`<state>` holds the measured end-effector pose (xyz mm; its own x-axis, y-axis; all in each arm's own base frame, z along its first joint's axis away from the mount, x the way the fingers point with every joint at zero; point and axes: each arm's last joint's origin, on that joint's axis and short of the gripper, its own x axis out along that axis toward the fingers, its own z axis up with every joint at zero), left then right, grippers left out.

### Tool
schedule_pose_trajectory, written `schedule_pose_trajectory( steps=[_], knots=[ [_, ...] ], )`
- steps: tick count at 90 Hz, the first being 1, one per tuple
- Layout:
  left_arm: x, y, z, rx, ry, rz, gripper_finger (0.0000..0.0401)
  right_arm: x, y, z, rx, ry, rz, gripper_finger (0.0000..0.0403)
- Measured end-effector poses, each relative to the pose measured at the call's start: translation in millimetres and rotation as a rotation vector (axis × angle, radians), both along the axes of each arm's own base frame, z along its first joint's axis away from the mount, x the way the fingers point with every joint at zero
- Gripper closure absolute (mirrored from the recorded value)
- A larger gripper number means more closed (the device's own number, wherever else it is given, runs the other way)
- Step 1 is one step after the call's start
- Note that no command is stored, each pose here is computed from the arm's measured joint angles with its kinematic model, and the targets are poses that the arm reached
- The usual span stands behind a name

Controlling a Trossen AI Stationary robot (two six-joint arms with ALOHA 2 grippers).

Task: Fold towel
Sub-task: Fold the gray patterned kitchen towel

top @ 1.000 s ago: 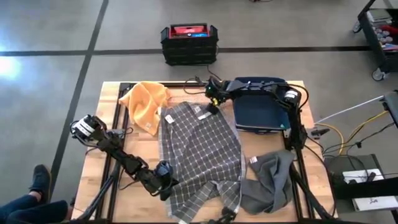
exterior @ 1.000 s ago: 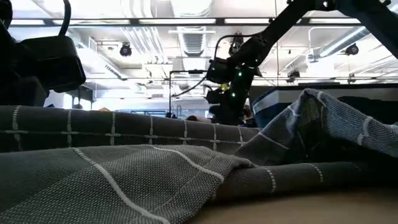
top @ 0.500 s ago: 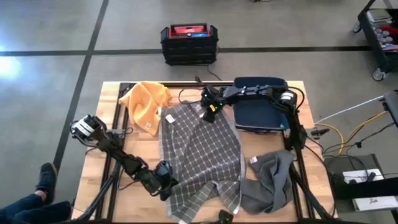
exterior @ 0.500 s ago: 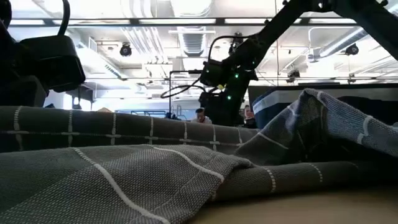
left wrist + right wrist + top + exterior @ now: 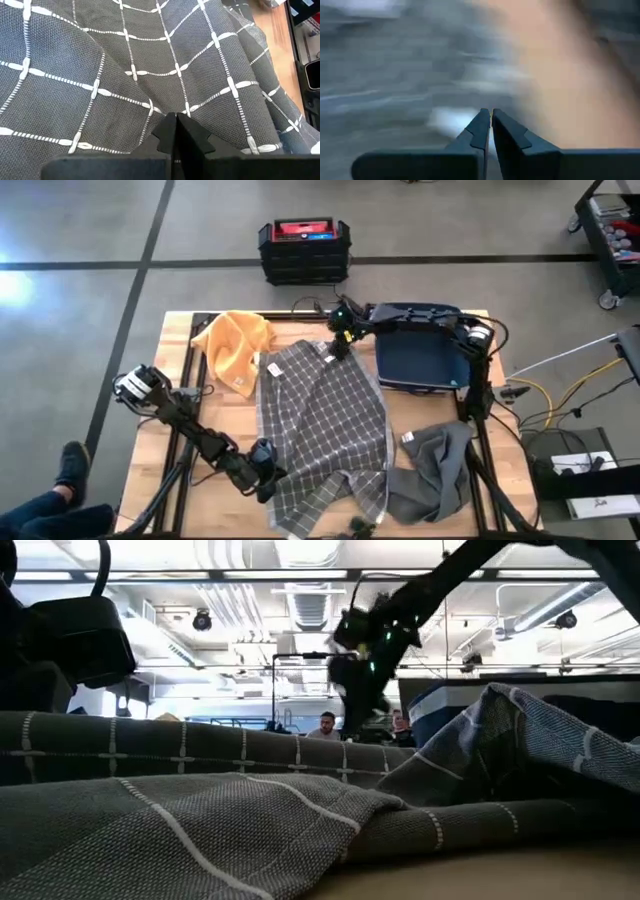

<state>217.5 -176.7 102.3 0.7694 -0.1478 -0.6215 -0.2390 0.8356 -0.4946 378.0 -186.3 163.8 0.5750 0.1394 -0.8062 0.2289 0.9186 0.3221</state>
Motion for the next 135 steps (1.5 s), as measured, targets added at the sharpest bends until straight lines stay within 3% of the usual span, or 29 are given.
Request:
schedule_pose_trajectory(
  steps=[6,20,29,40,49,59,69,84,100,117,135],
  knots=[
    [0,0,0,0.0,0.0,-0.001,0.0401,6,12,-9,0.035,0.012,0.049,0.0395],
    [0,0,0,-0.001,-0.002,-0.001,0.0401,14,16,-41,-0.16,0.148,-0.001,0.0395],
    [0,-1,0,-0.003,-0.004,-0.002,0.0401,12,10,-51,-0.291,0.237,-0.081,0.0395],
    [0,-1,0,-0.003,-0.004,-0.003,0.0401,8,-9,-48,-0.498,0.296,-0.219,0.0395],
    [0,-1,0,-0.004,-0.004,-0.003,0.0401,2,-27,-43,-0.602,0.322,-0.33,0.0395],
    [0,-1,0,-0.004,-0.004,-0.003,0.0401,-4,-41,-33,-0.622,0.341,-0.382,0.0395],
    [0,-1,1,-0.007,-0.006,-0.002,0.0401,-8,-34,-14,-0.548,0.357,-0.314,0.0395],
    [1,-3,34,-0.028,-0.039,-0.025,0.0401,-7,21,44,-0.259,0.14,-0.048,0.0395],
    [-7,10,78,0.111,0.002,0.024,0.0401,-13,112,56,-0.207,0.119,0.141,0.0395],
    [-9,59,100,0.322,0.09,0.173,0.0401,-36,198,23,-0.21,0.179,0.216,0.0395],
    [0,127,73,0.383,0.215,0.249,0.0401,-56,239,-24,-0.229,0.159,0.1,0.0395]
  ],
)
